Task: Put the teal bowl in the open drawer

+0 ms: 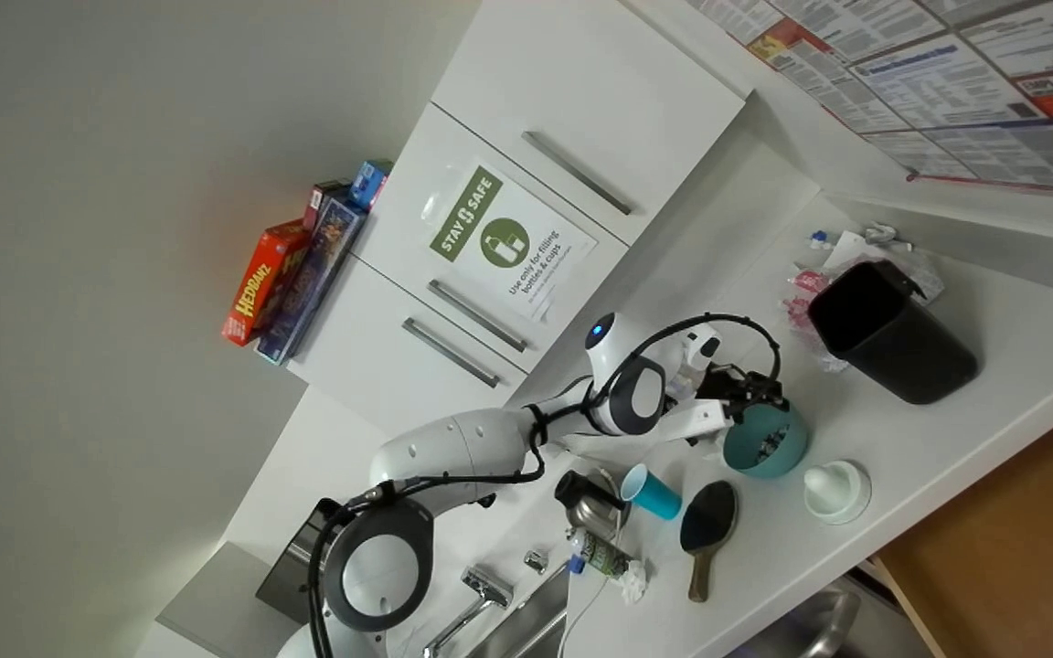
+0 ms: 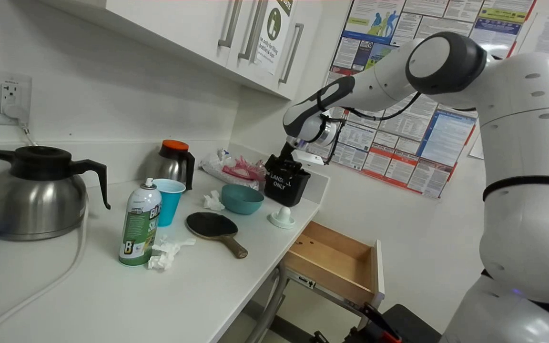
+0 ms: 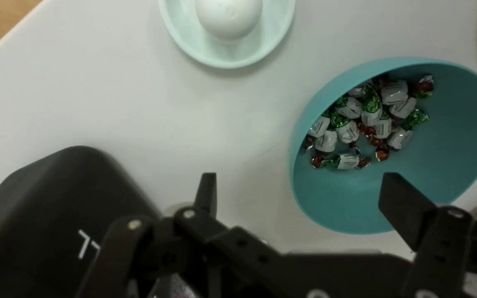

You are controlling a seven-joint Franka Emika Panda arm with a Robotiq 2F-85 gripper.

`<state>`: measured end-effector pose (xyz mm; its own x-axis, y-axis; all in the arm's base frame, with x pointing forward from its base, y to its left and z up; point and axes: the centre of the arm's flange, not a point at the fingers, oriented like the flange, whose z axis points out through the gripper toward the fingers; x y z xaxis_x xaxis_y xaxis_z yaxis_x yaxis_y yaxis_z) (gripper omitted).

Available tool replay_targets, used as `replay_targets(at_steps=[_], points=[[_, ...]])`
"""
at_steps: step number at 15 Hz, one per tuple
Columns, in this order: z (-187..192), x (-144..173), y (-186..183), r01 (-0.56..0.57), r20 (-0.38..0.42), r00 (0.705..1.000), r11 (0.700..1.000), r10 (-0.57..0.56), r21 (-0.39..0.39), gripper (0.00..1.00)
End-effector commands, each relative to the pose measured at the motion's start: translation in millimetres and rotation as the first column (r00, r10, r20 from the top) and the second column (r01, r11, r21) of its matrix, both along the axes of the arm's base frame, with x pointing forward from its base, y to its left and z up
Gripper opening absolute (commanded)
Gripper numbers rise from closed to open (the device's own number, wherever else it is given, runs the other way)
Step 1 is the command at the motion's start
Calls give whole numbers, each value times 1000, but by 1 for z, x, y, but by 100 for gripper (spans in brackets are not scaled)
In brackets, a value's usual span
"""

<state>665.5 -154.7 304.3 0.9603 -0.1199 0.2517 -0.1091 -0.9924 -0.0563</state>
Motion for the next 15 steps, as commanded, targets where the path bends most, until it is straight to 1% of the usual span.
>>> replay_targets(at_steps=[1,5,7,15], points=[[-16,33,-9,-32,25,999,998,30,56,100],[-29,47,-6,-42,27,999,997,40,70,100],[-36,53,-2,-48,16,999,996,47,71,100],[-75,65,11,-69,-88,993,994,77,86,100]])
